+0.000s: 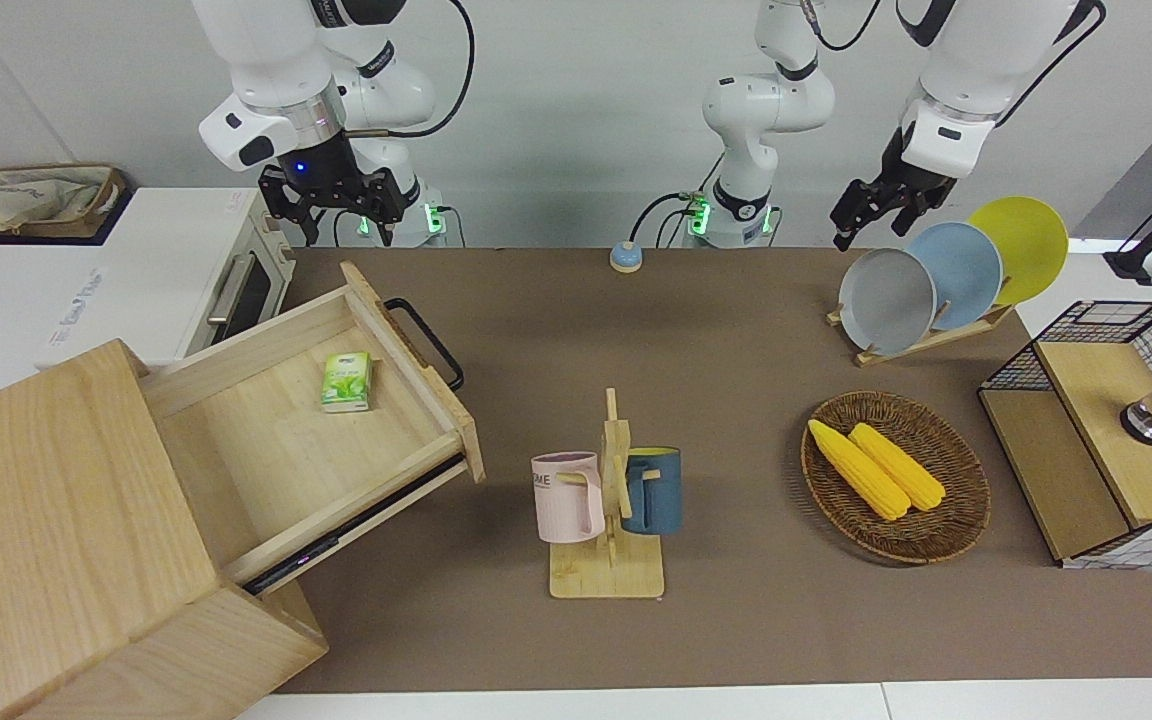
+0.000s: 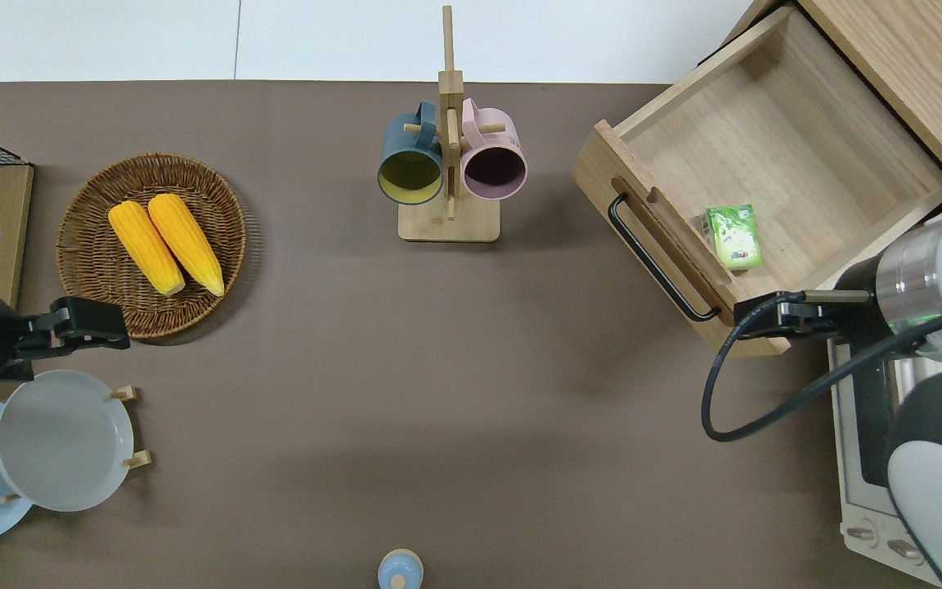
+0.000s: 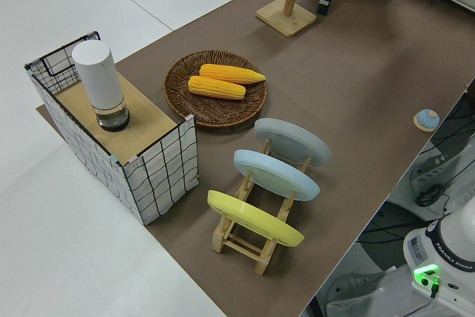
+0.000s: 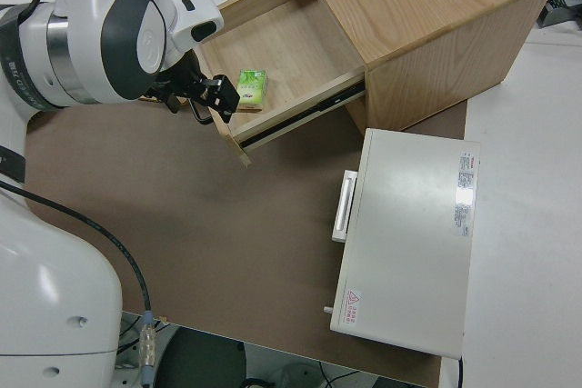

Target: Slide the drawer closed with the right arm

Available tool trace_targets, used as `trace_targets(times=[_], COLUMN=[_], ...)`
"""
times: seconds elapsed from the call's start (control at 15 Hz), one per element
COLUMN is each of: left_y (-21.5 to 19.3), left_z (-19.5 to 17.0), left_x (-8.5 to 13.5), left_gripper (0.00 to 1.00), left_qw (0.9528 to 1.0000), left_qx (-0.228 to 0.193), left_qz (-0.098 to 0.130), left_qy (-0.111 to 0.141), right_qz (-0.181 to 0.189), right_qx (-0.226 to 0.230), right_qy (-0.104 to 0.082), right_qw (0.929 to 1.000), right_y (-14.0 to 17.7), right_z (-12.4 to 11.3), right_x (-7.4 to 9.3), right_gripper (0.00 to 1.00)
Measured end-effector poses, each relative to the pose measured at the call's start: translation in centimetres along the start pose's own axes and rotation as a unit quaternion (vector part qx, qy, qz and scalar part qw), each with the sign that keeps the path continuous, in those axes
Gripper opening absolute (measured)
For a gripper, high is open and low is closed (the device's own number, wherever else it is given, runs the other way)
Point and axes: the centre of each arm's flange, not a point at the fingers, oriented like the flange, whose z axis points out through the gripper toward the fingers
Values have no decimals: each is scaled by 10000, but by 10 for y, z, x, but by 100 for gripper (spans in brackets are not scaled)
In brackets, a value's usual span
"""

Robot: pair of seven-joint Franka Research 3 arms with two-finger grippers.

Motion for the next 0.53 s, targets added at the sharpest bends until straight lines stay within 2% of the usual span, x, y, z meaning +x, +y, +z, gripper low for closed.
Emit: trace_targets(times=[0.53], left_y=[0], left_z=[0], left_x=[0], left_gripper=[100], left_qw=[10000], left_qx=[0], left_qz=[0], left_qy=[0], right_qz=[45], right_qx=[21], right_qy=[64], right_qw=[10000], right_y=[5], right_z=[-5], right_x=[1], right_gripper=[100])
